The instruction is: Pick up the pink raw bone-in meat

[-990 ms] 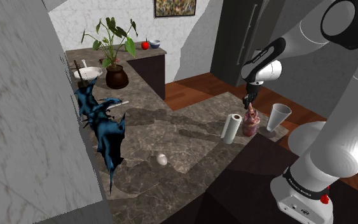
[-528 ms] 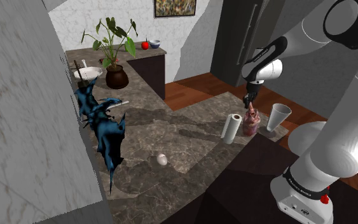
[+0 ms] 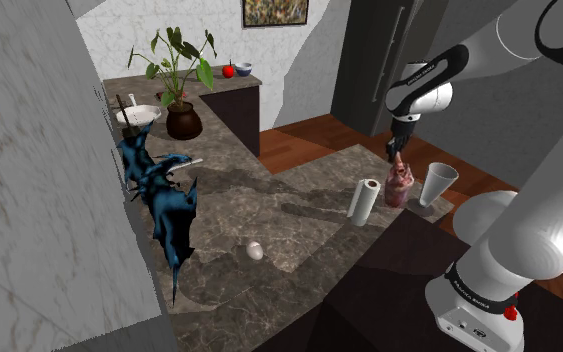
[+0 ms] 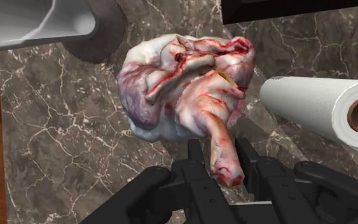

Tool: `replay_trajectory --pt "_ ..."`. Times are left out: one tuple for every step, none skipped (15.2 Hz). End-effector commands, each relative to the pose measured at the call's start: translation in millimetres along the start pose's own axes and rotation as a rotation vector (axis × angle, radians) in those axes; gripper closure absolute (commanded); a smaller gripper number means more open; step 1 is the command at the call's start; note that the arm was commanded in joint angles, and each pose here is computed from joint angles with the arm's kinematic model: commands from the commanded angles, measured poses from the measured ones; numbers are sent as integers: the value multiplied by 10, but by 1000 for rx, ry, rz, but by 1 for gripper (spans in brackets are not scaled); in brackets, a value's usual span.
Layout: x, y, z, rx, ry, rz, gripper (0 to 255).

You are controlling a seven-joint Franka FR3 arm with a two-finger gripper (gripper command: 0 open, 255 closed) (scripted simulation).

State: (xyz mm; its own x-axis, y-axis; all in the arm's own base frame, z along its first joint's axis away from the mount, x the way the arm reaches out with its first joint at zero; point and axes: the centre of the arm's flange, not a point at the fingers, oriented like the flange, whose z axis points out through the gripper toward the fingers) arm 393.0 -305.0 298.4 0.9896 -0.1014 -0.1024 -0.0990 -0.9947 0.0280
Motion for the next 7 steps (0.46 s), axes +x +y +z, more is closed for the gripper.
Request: replay_trajectory --pt "-12 0 -116 0 0 0 255" --pt "-18 2 -168 0 0 0 255" --pt "-23 3 -221 0 0 0 255" --pt "-28 5 -273 0 0 0 255" --pt "-34 6 -326 0 0 0 255" --pt "-35 6 -334 0 0 0 255" --pt "-35 6 -334 0 0 0 255"
